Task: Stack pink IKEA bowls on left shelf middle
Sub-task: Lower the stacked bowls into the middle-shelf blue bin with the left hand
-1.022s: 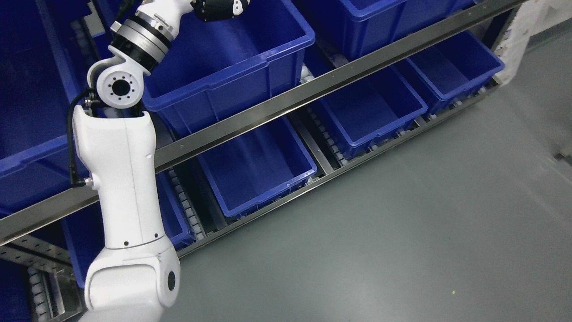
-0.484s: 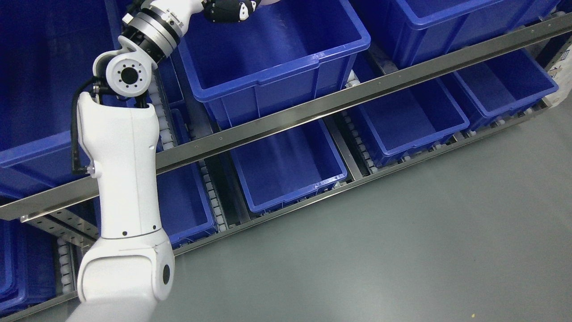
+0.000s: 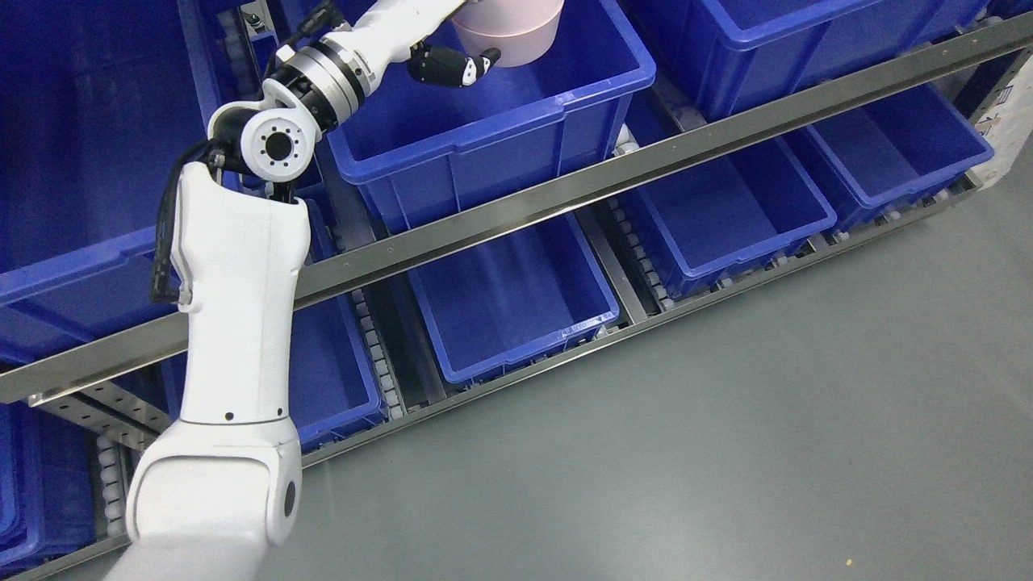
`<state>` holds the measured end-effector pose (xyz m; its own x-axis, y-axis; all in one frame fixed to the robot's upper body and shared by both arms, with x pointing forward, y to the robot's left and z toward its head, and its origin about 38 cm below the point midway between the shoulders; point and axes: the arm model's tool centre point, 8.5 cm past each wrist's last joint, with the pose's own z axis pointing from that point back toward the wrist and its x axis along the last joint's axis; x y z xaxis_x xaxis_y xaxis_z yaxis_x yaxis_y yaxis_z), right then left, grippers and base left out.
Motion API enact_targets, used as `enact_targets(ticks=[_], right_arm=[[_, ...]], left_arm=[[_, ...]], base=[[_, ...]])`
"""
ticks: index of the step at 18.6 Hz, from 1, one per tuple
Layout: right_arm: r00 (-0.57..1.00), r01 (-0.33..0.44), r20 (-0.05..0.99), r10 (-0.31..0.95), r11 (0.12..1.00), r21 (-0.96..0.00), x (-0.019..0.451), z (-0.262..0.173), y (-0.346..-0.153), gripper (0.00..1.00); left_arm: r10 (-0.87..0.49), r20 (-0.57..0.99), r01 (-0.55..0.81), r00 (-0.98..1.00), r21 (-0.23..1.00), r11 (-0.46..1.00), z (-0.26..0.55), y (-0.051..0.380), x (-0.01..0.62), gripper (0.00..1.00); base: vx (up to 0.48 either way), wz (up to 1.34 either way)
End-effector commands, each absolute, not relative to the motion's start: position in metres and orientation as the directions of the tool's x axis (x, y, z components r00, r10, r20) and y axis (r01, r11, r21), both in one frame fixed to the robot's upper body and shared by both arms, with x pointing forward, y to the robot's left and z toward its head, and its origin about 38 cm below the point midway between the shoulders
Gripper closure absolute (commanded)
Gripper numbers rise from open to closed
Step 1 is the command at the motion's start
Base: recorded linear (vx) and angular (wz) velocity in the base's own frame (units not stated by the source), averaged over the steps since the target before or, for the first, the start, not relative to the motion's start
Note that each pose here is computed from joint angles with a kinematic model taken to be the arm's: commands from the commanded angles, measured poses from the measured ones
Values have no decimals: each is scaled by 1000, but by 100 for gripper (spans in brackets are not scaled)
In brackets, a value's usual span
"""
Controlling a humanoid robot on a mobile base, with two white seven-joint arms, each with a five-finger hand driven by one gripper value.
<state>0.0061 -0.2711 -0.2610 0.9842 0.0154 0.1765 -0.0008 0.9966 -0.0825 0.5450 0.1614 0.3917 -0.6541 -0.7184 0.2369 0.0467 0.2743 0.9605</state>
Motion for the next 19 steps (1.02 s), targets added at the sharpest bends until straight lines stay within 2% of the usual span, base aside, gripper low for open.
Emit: enact_targets(ticks=[1,7,10,11,14,16,19], right_arm=[[984,1,176,16,995,-100,6,-260,-283,0],[984,1,176,16,995,-100,6,-260,-283,0],[984,1,176,16,995,-100,6,-260,-283,0],[984,1,176,16,995,-100,6,-260,-283,0],[984,1,176,16,995,-100,6,-260,-283,0],[984,1,176,16,995,-100,6,-260,-283,0],[984,1,176,16,995,-100,6,-260,-283,0]], left_arm=[[-756,260,122,-601,964,234,352,162,558,92],[-741,324,125,-588,942,313,346,164,558,83],[-741,339,99,-579,932,349,348,171,559,73],[-742,342,93,-577,930,356,347,172,559,68],[-740,356,75,-570,920,384,342,173,558,45],[-738,365,57,-568,912,407,344,177,558,39],[-728,397,-74,-558,850,521,361,196,559,17]], base=[[0,0],[0,0],[0,0],[0,0],[0,0],[0,0],[0,0]])
